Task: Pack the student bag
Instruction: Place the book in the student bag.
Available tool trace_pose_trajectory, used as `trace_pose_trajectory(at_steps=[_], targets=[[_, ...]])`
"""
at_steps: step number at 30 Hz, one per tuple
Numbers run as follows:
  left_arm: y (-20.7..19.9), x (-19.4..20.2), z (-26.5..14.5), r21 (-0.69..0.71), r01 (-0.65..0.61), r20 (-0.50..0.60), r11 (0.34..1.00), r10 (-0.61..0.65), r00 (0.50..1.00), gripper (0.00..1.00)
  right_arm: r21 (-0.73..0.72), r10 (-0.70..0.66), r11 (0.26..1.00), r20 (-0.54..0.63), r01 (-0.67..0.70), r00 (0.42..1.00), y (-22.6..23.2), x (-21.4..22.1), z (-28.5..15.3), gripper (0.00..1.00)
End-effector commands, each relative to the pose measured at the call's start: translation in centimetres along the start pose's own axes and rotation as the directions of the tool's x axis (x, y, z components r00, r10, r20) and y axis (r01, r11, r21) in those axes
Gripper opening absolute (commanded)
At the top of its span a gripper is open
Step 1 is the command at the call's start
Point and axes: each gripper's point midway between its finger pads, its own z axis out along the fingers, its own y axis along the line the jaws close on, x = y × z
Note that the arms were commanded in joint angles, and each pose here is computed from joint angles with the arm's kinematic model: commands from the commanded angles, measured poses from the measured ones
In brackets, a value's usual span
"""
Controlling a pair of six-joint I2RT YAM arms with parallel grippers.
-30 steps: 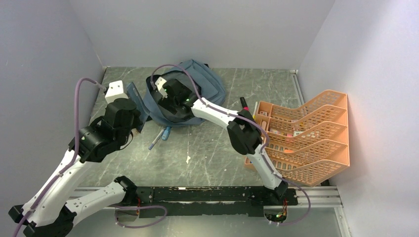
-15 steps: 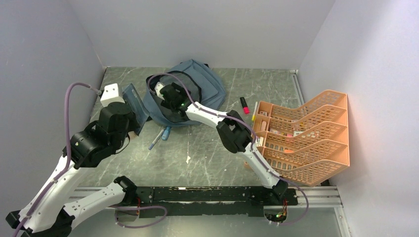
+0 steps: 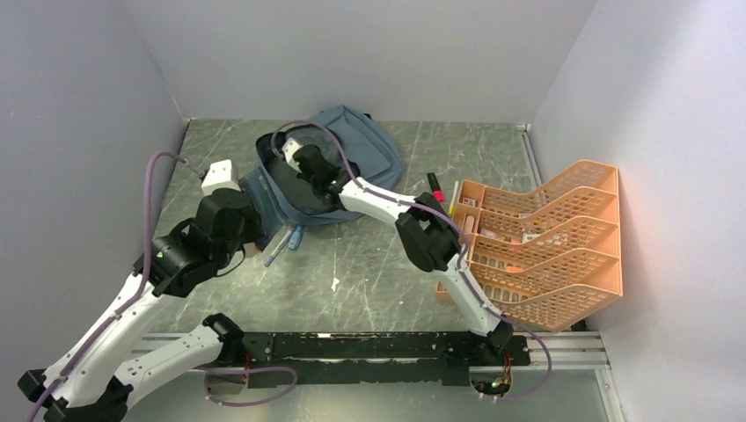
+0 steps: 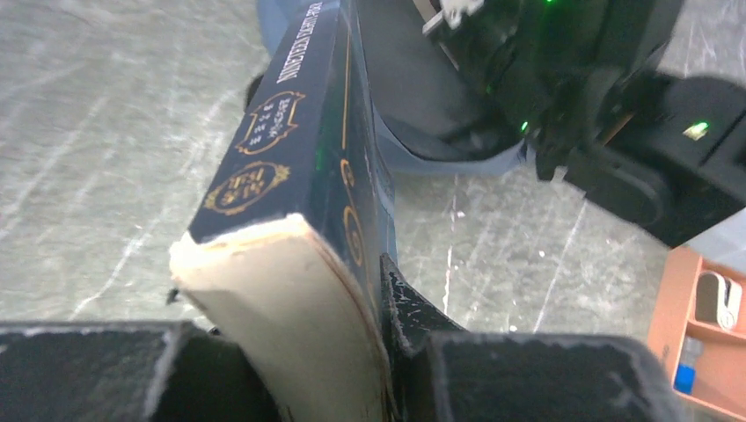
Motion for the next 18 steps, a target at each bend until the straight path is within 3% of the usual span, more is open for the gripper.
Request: trace_pose_trajectory(at_steps=[1,9,14,18], targets=[[-4.8,-2.3,0.4,0.189,0.121,0.054,0.974,-0.134,0.990,0.05,-0.002,0.151,0.988,0.073,-0.152,0.986,-4.3,-2.5,-2.4,0.00],[-9.2,-5.5,2.9,0.297,0.146,0.059,0.944,-0.170,0.984,0.05,-0.094,0.308,0.950,0.126,-0.298,0.943,-7.7,-4.2,-4.5,0.00],[-8.7,-5.3,6.9,0.295,0.270,-0.016,0.917,-0.278,0.961,0.05,-0.124,0.331,0.941,0.151,-0.314,0.931,-8.5,-4.9,-6.4,0.00],[-8.7,-5.7,9.6,0.352,0.378,-0.099,0.856,-0.368,0.925,0.05,-0.144,0.357,0.931,0.169,-0.335,0.919,-8.7,-5.1,-7.6,0.00]])
